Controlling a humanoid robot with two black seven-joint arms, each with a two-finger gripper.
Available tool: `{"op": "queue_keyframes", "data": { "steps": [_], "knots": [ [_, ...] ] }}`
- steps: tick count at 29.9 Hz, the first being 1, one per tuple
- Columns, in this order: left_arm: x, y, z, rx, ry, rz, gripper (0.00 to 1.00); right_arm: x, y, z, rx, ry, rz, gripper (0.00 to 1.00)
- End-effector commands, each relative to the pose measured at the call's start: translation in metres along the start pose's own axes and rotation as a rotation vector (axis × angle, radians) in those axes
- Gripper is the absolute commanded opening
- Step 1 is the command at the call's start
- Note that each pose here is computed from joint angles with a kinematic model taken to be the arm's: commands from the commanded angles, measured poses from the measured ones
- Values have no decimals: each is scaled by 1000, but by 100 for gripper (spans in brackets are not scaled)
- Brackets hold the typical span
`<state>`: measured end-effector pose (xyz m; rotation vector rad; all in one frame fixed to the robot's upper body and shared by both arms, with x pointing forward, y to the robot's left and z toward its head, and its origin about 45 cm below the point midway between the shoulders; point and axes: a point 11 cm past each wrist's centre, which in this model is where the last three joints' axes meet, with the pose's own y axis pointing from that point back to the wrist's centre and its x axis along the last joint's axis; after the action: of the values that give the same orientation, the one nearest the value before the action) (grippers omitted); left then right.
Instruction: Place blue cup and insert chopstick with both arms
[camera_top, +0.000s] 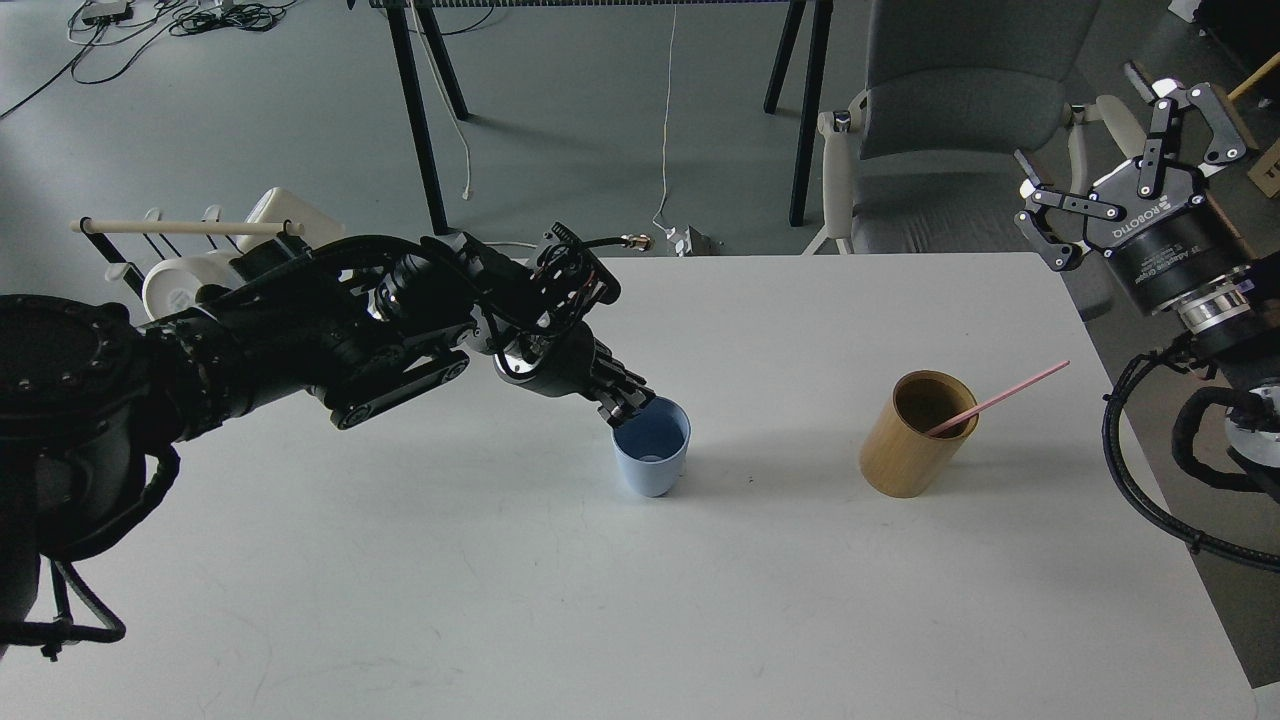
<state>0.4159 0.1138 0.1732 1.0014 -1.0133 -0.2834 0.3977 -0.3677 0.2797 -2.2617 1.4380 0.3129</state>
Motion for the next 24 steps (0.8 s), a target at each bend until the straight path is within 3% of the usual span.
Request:
{"op": "queue_keyframes", "data": {
  "steps": [1,6,12,17,24],
  "knots": [
    [7,10,-6,-31,124,83,45,-1,2,-16,-28,101,-29,97],
    [2,29,-26,-70,362,210,52,0,7,-56,-98,403,-68,97],
    [15,60,-45,-183,686,466,53,-1,23,-102,-168,804,-48,97],
    [21,86,-50,-348,911,701,55,1,44,-101,-248,1227,-47,97],
    [13,130,-58,-627,1162,988,57,11,80,-75,-287,1456,3,97]
  ]
}}
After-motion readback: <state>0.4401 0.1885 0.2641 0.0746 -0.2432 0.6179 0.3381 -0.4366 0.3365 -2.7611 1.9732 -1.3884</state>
